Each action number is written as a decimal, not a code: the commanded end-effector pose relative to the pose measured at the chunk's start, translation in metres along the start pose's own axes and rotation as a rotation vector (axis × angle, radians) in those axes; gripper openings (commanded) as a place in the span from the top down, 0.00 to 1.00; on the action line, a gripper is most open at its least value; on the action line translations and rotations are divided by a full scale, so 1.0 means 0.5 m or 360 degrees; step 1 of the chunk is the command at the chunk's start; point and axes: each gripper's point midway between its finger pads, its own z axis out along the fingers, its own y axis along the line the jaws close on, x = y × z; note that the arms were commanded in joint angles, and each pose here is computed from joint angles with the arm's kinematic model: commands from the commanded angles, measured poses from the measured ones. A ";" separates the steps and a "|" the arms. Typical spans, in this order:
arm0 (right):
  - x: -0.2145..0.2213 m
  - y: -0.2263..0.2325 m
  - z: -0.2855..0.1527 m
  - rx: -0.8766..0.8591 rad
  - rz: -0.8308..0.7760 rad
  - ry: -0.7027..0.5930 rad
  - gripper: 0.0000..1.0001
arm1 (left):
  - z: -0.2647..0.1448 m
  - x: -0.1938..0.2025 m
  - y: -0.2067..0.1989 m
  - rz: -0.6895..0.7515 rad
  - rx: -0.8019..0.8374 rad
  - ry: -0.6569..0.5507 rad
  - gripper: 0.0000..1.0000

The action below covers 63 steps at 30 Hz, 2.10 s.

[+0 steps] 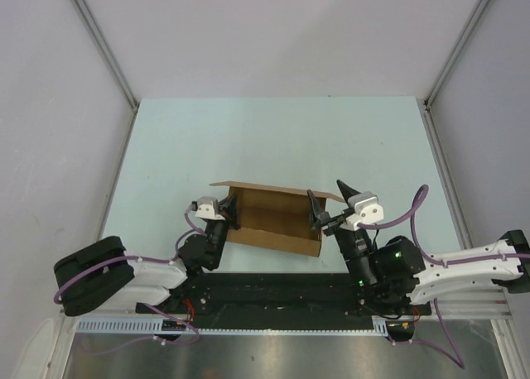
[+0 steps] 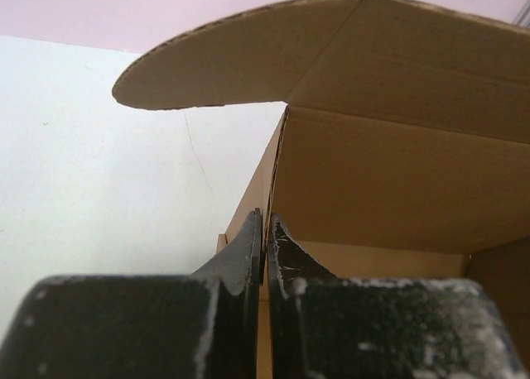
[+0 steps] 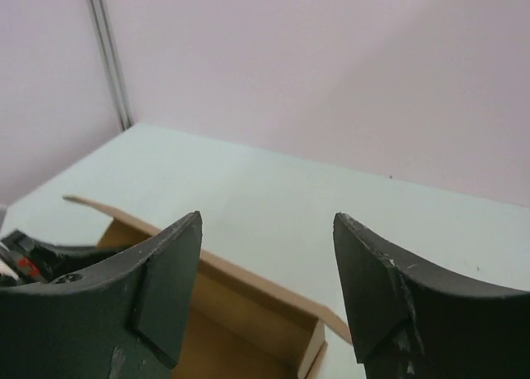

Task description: Fold the paper box

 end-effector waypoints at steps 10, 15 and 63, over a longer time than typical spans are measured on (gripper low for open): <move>0.109 0.013 0.202 -0.0132 0.0077 0.0242 0.32 | -0.063 0.053 0.065 -0.0003 -0.0075 0.0090 0.90; 0.204 0.056 0.210 -0.0359 0.0082 0.0481 0.34 | -0.068 0.048 0.062 0.0006 -0.0067 0.0105 0.84; 0.610 0.088 0.021 -0.0432 -0.0078 0.1261 0.41 | -0.029 -0.121 -0.022 -0.0206 -0.0080 0.0384 0.30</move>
